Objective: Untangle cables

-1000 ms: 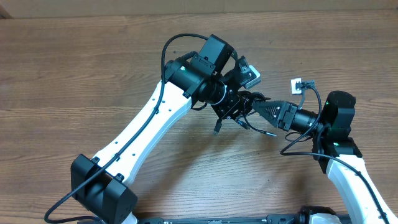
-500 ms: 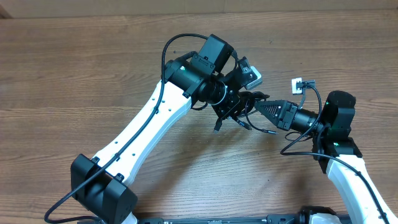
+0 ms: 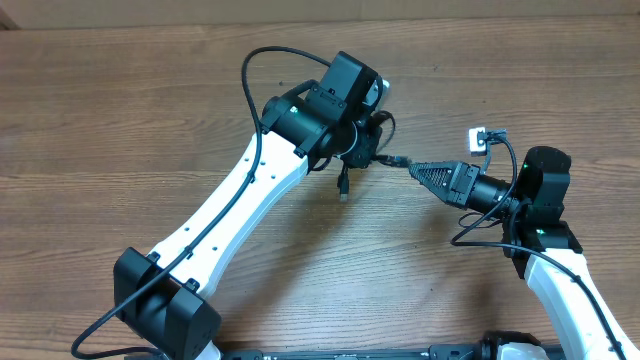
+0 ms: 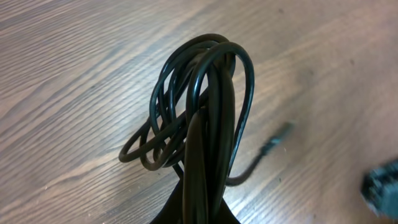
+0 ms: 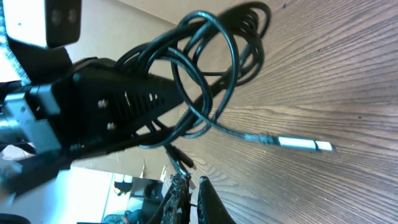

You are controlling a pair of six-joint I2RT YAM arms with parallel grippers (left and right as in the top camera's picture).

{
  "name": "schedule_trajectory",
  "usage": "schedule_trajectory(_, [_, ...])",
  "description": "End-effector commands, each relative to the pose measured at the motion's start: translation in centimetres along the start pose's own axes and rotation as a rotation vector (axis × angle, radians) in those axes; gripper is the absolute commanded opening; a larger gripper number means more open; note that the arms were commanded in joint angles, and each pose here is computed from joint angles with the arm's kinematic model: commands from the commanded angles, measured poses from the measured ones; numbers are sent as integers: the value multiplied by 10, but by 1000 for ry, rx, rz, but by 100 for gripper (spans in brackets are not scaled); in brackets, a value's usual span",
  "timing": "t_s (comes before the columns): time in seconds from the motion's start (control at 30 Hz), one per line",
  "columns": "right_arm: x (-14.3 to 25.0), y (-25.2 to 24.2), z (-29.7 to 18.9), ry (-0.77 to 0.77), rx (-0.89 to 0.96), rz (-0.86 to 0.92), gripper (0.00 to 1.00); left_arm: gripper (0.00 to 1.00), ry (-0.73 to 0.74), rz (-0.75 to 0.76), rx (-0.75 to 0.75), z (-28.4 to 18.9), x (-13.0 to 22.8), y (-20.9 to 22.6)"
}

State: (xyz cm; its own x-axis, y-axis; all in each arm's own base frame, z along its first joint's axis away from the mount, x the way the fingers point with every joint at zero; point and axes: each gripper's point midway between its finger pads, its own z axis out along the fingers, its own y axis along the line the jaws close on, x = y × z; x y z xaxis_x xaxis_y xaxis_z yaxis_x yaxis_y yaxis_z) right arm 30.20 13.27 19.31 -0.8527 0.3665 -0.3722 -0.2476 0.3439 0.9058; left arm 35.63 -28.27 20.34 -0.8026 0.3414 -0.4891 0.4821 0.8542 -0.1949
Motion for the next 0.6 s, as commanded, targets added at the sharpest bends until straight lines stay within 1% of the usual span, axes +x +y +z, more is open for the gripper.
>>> schedule_trajectory(0.0, [-3, 6, 0, 0, -10, 10, 4, 4, -38, -117, -50, -4, -9, 8])
schedule_trajectory(0.07, [-3, 6, 0, 0, -10, 8, 4, 4, -20, -97, -33, -4, -5, 5])
schedule_trajectory(0.1, [-3, 6, 0, 0, -10, 5, 4, 4, -9, -57, -7, -4, -3, 0])
schedule_trajectory(0.13, [-3, 6, 0, -1, -10, 0, 10, 4, 3, -10, 23, -4, 0, -5])
schedule_trajectory(0.17, [-4, 5, 0, -4, -7, -3, 25, 4, 14, 43, 58, -4, 2, -11])
schedule_trajectory(0.23, [-6, 3, 0, -18, 8, -2, 58, 4, 31, 129, 125, -5, 7, -22])
schedule_trajectory(0.27, [-8, 0, 0, -31, 22, -2, 68, 4, 39, 160, 154, -6, 9, -26])
schedule_trajectory(0.33, [-12, -4, 0, -55, 47, -2, 79, 4, 53, 212, 211, -8, 14, -35])
schedule_trajectory(0.4, [-16, -7, 0, -74, 66, -1, 85, 4, 63, 270, 280, -11, 20, -46])
schedule_trajectory(0.43, [-17, -8, -1, -79, 72, -1, 86, 4, 66, 297, 317, -13, 22, -51])
schedule_trajectory(0.5, [-18, -9, -1, -86, 79, -2, 86, 4, 66, 330, 371, -16, 25, -59])
schedule_trajectory(0.57, [-18, -9, -1, -86, 78, -2, 83, 4, 62, 335, 390, -17, 24, -63])
